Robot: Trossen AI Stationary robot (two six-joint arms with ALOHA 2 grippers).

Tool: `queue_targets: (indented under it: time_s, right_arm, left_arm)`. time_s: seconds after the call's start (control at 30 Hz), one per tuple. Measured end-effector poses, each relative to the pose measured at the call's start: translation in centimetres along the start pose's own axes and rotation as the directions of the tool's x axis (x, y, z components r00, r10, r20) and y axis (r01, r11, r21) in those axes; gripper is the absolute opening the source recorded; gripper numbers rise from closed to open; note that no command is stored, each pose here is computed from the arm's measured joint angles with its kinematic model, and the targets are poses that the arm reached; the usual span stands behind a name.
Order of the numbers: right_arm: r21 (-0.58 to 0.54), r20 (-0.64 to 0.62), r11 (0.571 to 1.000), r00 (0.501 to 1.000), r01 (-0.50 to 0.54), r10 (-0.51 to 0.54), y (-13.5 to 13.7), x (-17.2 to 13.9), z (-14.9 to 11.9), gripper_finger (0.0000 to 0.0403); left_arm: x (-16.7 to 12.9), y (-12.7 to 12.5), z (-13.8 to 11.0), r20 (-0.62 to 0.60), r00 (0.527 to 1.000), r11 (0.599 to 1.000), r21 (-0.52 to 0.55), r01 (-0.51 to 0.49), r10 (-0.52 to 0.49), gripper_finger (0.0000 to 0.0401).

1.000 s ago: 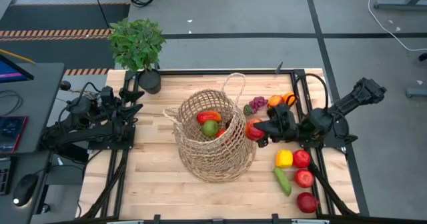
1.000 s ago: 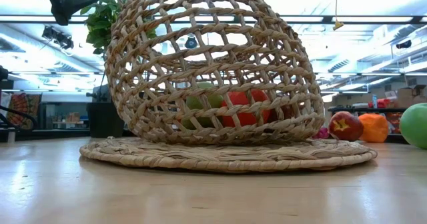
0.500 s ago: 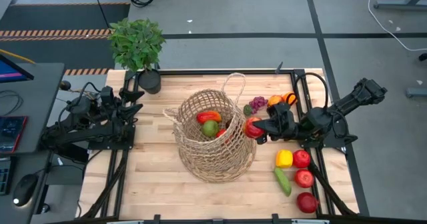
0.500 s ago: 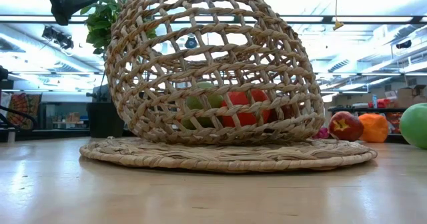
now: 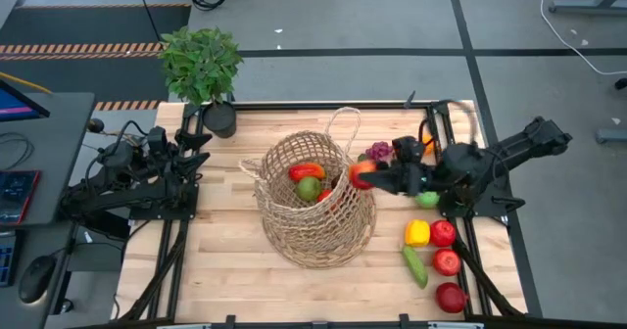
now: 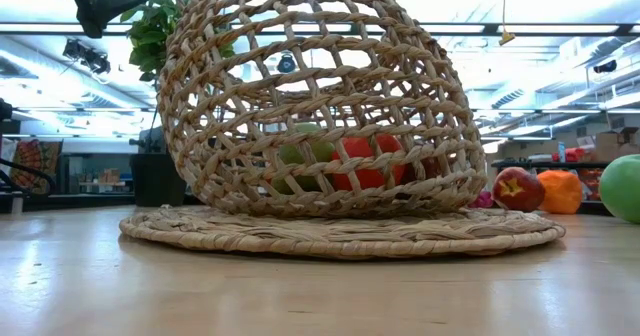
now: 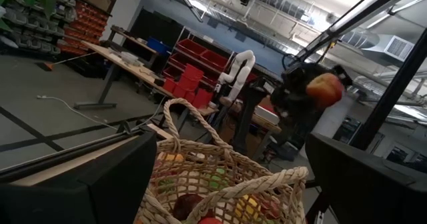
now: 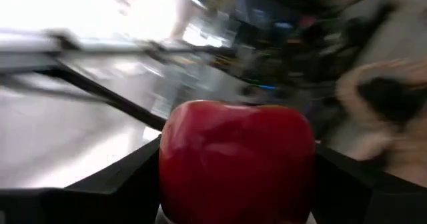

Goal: Build produce basket
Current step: Put the bottom yellow red apple into the brown basket

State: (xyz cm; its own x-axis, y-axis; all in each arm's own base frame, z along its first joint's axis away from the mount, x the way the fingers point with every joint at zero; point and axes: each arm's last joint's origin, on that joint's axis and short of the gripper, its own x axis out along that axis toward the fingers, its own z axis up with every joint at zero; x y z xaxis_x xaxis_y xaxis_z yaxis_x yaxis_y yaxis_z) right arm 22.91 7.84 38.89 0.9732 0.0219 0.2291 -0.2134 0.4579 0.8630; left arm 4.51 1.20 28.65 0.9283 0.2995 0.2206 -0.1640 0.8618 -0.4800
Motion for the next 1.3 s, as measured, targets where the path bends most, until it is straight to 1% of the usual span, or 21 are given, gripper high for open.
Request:
queue_targets:
  time_s: [0.07, 0.13, 0.17, 0.27, 0.4, 0.47, 0.57, 0.7, 0.8, 0.9, 0.97, 1.1, 1.13, 1.23, 1.3]
  right_arm:
    - [-0.146, -0.037, 0.984, 0.994, 0.101, -0.107, 0.2, 0.5, 0.5, 0.0305]
    - [-0.276, -0.057, 0.947, 0.981, 0.165, -0.187, 0.5, 1.0, 1.0, 0.0305]
    - [-0.325, -0.061, 0.928, 0.975, 0.184, -0.214, 0.7, 1.3, 1.2, 0.0305]
    - [-0.44, -0.075, 0.871, 0.957, 0.219, -0.279, 0.9, 2.5, 1.5, 0.0305]
    - [-0.541, -0.103, 0.803, 0.927, 0.251, -0.359, 0.6, 4.3, 1.2, 0.0304]
    - [-0.59, -0.118, 0.769, 0.916, 0.246, -0.383, 0.3, 5.4, 0.9, 0.0304]
    - [-0.631, -0.156, 0.741, 0.897, 0.232, -0.414, -0.3, 7.1, 0.6, 0.0304]
    - [-0.638, -0.229, 0.738, 0.861, 0.219, -0.454, -1.3, 9.3, 0.9, 0.0304]
    - [-0.655, -0.276, 0.718, 0.81, 0.236, -0.518, -2.3, 10.9, 1.4, 0.0304]
    - [-0.687, -0.311, 0.682, 0.748, 0.249, -0.586, -3.2, 12.2, 2.2, 0.0304]
    - [-0.711, -0.322, 0.659, 0.719, 0.246, -0.616, -3.9, 13.1, 2.7, 0.0304]
    - [-0.784, -0.302, 0.579, 0.679, 0.222, -0.669, -6.4, 14.8, 3.3, 0.0304]
    - [-0.794, -0.297, 0.564, 0.667, 0.225, -0.684, -7.3, 15.1, 3.4, 0.0304]
    - [-0.803, -0.301, 0.544, 0.624, 0.241, -0.721, -9.7, 15.8, 3.8, 0.0304]
    - [-0.819, -0.311, 0.527, 0.595, 0.228, -0.741, -11.1, 16.1, 4.0, 0.0304]
  left_arm:
    - [0.0, 0.0, 0.0, 0.0, 1.0, 1.0, 0.0, 0.0, 0.0, 0.039]
    - [0.0, 0.0, 0.0, 0.0, 1.0, 1.0, 0.0, 0.0, 0.0, 0.039]
    - [0.0, 0.0, 0.0, 0.0, 1.0, 1.0, 0.0, 0.001, -0.001, 0.039]
    - [0.0, 0.0, 0.0, 0.001, 1.0, 1.0, 0.0, 0.0, 0.0, 0.039]
    - [0.0, 0.0, 0.0, 0.0, 1.0, 1.0, 0.0, 0.0, 0.0, 0.039]
    - [0.0, 0.0, 0.0, 0.0, 1.0, 1.0, 0.0, 0.0, 0.0, 0.039]
    - [0.0, 0.0, 0.0, -0.001, 1.0, 1.0, 0.0, 0.0, 0.0, 0.039]
    - [0.0, 0.0, 0.0, 0.0, 1.0, 1.0, 0.0, 0.0, 0.0, 0.039]
    - [0.0, 0.0, 0.0, 0.0, 1.0, 1.0, 0.0, 0.0, 0.0, 0.039]
    - [0.0, 0.0, 0.0, 0.001, 1.0, 1.0, 0.0, 0.0, 0.0, 0.039]
    - [0.0, 0.0, 0.0, -0.001, 1.0, 1.0, 0.0, 0.0, 0.0, 0.039]
    - [0.0, 0.0, 0.0, -0.001, 1.0, 1.0, 0.0, 0.0, 0.0, 0.039]
    - [0.0, 0.0, 0.0, 0.001, 1.0, 1.0, 0.0, 0.0, 0.0, 0.039]
    - [0.0, 0.0, 0.0, 0.0, 1.0, 1.0, 0.0, 0.0, 0.0, 0.039]
    - [0.0, 0.0, 0.0, 0.0, 1.0, 1.0, 0.0, -0.001, 0.001, 0.039]
